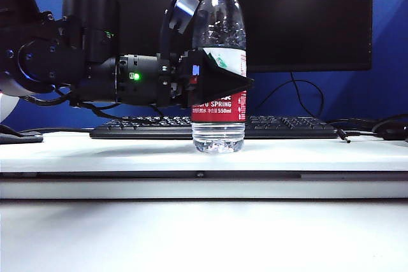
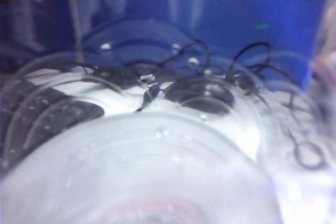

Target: Unscrew the cap from the plastic bottle on the table.

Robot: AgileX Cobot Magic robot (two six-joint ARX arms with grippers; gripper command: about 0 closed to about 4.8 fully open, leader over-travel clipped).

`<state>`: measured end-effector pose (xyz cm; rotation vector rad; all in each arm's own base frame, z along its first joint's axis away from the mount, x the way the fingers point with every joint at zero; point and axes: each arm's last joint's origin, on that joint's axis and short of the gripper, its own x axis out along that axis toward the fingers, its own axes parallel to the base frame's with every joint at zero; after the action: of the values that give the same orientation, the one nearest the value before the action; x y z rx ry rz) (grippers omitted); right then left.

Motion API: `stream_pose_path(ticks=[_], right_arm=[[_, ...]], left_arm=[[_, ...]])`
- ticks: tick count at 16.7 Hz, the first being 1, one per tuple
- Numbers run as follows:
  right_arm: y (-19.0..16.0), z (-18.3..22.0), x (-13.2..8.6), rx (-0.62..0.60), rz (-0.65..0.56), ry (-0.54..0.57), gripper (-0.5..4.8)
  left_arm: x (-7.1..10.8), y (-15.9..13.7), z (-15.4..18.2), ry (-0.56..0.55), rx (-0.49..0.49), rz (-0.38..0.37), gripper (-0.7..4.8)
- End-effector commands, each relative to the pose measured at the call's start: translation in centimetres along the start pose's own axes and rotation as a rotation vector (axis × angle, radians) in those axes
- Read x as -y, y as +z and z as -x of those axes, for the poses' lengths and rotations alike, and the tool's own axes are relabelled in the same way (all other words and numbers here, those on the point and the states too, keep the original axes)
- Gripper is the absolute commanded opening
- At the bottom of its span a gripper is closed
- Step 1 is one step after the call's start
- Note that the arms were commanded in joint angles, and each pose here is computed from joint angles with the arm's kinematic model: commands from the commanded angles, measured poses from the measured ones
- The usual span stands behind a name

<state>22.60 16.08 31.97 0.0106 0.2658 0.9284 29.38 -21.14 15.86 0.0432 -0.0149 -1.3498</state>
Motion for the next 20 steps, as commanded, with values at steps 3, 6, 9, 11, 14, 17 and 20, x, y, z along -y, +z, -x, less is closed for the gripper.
stream_pose_path(ticks=[3,6,9,11,14,17,20], right_arm=[[-2.7,-0.1,0.2,-0.195,-0.093,0.207,0.4],[-2.6,0.2,0.5,-0.188,-0.111,0.301,0.39],[-2.8,0.5,1.6,-0.189,-0.142,0.346,0.39],[-2.7,0.6,1.9,-0.179,-0.144,0.369,0.39],[-2.7,0.7,2.1,-0.178,-0.144,0.348,0.45],[-2.6,0.6,2.2,-0.167,-0.152,0.284,1.38],[-1.7,1.0,2.1,-0.114,-0.153,0.245,1.72]], left_arm=[[0.2,-0.6,-0.1,-0.012,-0.03,0.032,2.75],[0.2,-0.6,-0.1,-0.013,-0.03,0.033,2.75],[0.2,-0.6,-0.1,-0.013,-0.03,0.033,2.74],[0.2,-0.6,-0.1,-0.013,-0.03,0.033,2.72],[0.2,-0.6,-0.1,-0.012,-0.03,0.033,2.72],[0.2,-0.6,-0.1,-0.008,-0.03,0.032,2.72],[0.1,-0.6,-0.1,-0.002,-0.03,0.032,2.72]])
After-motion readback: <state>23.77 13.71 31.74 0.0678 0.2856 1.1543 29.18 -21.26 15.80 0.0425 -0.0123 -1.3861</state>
